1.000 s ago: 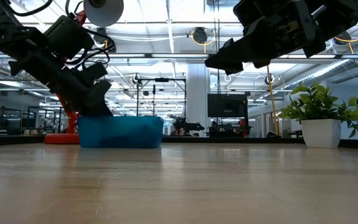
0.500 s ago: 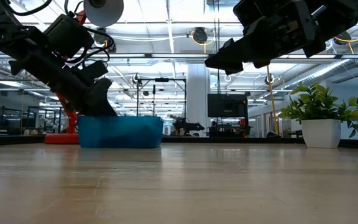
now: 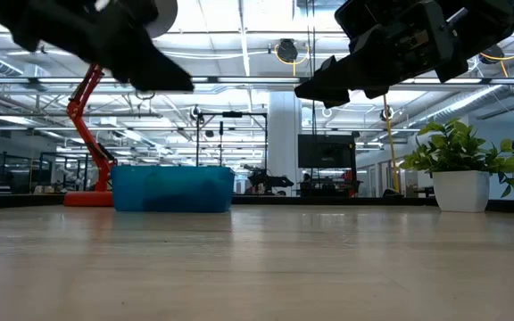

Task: Pick and place rubber bands into bin
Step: Put the orange rubber band into the blue bin

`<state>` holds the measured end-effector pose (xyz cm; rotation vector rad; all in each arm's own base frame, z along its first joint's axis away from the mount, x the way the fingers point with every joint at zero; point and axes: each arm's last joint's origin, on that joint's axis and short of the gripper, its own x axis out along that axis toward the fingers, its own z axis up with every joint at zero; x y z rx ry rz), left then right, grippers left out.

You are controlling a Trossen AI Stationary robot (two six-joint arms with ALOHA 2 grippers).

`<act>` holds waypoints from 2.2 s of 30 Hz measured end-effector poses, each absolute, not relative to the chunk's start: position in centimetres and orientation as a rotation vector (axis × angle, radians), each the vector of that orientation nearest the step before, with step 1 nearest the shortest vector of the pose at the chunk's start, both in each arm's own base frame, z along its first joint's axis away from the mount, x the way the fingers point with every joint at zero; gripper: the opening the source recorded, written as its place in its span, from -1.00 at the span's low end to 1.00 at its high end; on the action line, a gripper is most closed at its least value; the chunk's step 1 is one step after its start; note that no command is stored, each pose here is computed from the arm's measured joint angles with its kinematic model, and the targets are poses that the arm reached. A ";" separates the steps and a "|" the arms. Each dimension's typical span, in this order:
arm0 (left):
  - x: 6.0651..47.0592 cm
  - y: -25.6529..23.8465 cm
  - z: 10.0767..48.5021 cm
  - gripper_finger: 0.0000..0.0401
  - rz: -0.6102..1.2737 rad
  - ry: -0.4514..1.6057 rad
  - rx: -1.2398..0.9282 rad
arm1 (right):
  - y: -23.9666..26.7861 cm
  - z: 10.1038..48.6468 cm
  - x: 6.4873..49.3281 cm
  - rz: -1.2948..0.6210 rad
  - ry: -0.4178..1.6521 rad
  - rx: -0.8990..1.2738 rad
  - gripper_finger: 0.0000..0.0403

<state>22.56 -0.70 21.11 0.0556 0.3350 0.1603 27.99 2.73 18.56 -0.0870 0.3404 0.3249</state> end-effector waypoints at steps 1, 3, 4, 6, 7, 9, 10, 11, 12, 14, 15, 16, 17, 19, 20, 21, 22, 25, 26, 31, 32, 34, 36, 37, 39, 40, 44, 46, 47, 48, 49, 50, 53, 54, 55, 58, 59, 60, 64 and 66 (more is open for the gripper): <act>22.5 -1.5 21.6 0.08 0.103 0.342 0.083 | 2.7 18.6 28.0 0.325 0.340 -0.087 -0.15; 22.2 -3.2 22.3 0.12 0.017 0.375 0.104 | 2.7 18.6 28.0 0.325 0.340 -0.089 -0.15; 22.0 -4.1 22.6 0.14 -0.023 0.404 0.103 | 2.7 18.6 28.0 0.325 0.339 -0.091 -0.15; 21.4 -6.0 22.7 0.16 -0.111 0.489 0.110 | 2.7 18.6 28.0 0.326 0.339 -0.094 -0.14; 21.0 -7.1 22.6 0.17 -0.163 0.537 0.127 | 2.7 18.6 28.0 0.326 0.339 -0.095 -0.14; 20.1 -9.3 22.4 0.17 -0.277 0.632 0.174 | 2.7 18.6 28.0 0.327 0.338 -0.097 -0.14; 19.6 -10.6 22.3 0.16 -0.325 0.665 0.190 | 2.7 18.6 28.0 0.326 0.338 -0.097 -0.14; 19.2 -11.7 22.2 0.16 -0.365 0.685 0.203 | 2.7 18.6 28.0 0.326 0.338 -0.097 -0.15; 18.7 -12.7 22.0 0.15 -0.395 0.698 0.215 | 2.7 18.6 28.0 0.326 0.338 -0.096 -0.15; 17.9 -14.7 21.9 0.14 -0.429 0.705 0.214 | 2.7 18.6 28.0 0.326 0.338 -0.097 -0.15; 17.6 -15.6 21.8 0.14 -0.421 0.709 0.191 | 2.7 18.6 28.0 0.326 0.338 -0.097 -0.14; 17.3 -16.3 21.6 0.14 -0.399 0.721 0.157 | 2.7 18.6 28.0 0.326 0.338 -0.097 -0.14; 17.0 -16.9 21.3 0.14 -0.377 0.736 0.120 | 2.7 18.6 28.0 0.326 0.338 -0.097 -0.14; 16.4 -18.1 20.5 0.13 -0.364 0.780 0.064 | 2.7 18.6 28.0 0.326 0.338 -0.097 -0.14; 16.2 -18.7 20.0 0.13 -0.363 0.806 0.047 | 2.7 18.6 28.0 0.326 0.338 -0.097 -0.14; 16.0 -19.2 19.6 0.12 -0.363 0.834 0.035 | 2.7 18.6 28.0 0.326 0.338 -0.097 -0.15; 15.8 -19.7 19.1 0.12 -0.364 0.865 0.027 | 2.7 18.6 28.0 0.326 0.338 -0.097 -0.15; 15.6 -20.7 17.8 0.11 -0.336 0.984 0.019 | 2.7 18.6 28.0 0.326 0.332 -0.097 -0.14; 15.7 -20.9 17.5 0.11 -0.322 1.025 0.022 | 2.7 18.6 28.0 0.326 0.331 -0.097 -0.14; 16.0 -21.9 16.0 0.11 -0.246 1.209 0.020 | 2.7 18.8 28.1 0.325 0.314 -0.096 -0.15; 16.1 -22.1 15.8 0.11 -0.247 1.231 0.008 | 2.7 18.8 28.1 0.324 0.309 -0.096 -0.15; 16.3 -22.7 15.5 0.11 -0.273 1.268 -0.010 | 2.7 18.9 28.1 0.324 0.305 -0.097 -0.15; 16.1 -23.1 15.1 0.11 -0.290 1.294 -0.009 | 2.7 18.9 28.1 0.324 0.304 -0.096 -0.14; 16.1 -23.1 15.0 0.11 -0.285 1.303 -0.010 | 2.7 18.9 28.1 0.324 0.305 -0.096 -0.14; 16.0 -23.2 14.6 0.11 -0.263 1.324 -0.027 | 2.7 18.9 28.1 0.324 0.305 -0.096 -0.14; 16.0 -23.2 14.4 0.11 -0.249 1.335 -0.033 | 2.7 18.9 28.1 0.324 0.305 -0.096 -0.14; 16.2 -23.4 13.7 0.11 -0.226 1.366 -0.035 | 2.7 18.9 28.1 0.324 0.305 -0.096 -0.15; 16.2 -23.4 13.6 0.11 -0.212 1.369 -0.044 | 2.7 18.9 28.1 0.324 0.305 -0.096 -0.14; 16.2 -23.4 13.6 0.11 -0.203 1.369 -0.053 | 2.7 18.9 28.1 0.324 0.305 -0.096 -0.14; 16.2 -23.4 13.6 0.11 -0.195 1.366 -0.063 | 2.7 18.9 28.1 0.324 0.305 -0.096 -0.14; 16.2 -23.3 13.7 0.11 -0.191 1.361 -0.067 | 2.7 18.9 28.1 0.324 0.305 -0.096 -0.14; 16.2 -23.3 13.8 0.11 -0.186 1.354 -0.073 | 2.7 18.9 28.1 0.324 0.305 -0.096 -0.14; 16.2 -23.3 13.9 0.11 -0.171 1.353 -0.098 | 2.7 18.9 28.1 0.324 0.306 -0.096 -0.15; 16.2 -23.2 13.9 0.11 -0.165 1.351 -0.104 | 2.7 18.8 28.1 0.324 0.308 -0.096 -0.15; 16.2 -23.3 13.9 0.11 -0.160 1.350 -0.108 | 2.7 18.8 28.1 0.324 0.308 -0.096 -0.14; 16.2 -23.3 13.9 0.11 -0.138 1.352 -0.136 | 2.7 18.8 28.1 0.324 0.308 -0.095 -0.14; 16.2 -23.3 13.9 0.11 -0.132 1.352 -0.144 | 2.7 18.8 28.1 0.324 0.308 -0.095 -0.14; 16.2 -23.3 13.9 0.11 -0.126 1.353 -0.153 | 2.7 18.8 28.1 0.324 0.309 -0.092 -0.14; 16.2 -23.3 13.9 0.11 -0.119 1.371 -0.183 | 2.7 18.8 28.1 0.323 0.310 -0.088 -0.15; 16.2 -23.3 13.9 0.11 -0.116 1.369 -0.185 | 2.7 18.8 28.1 0.323 0.310 -0.088 -0.14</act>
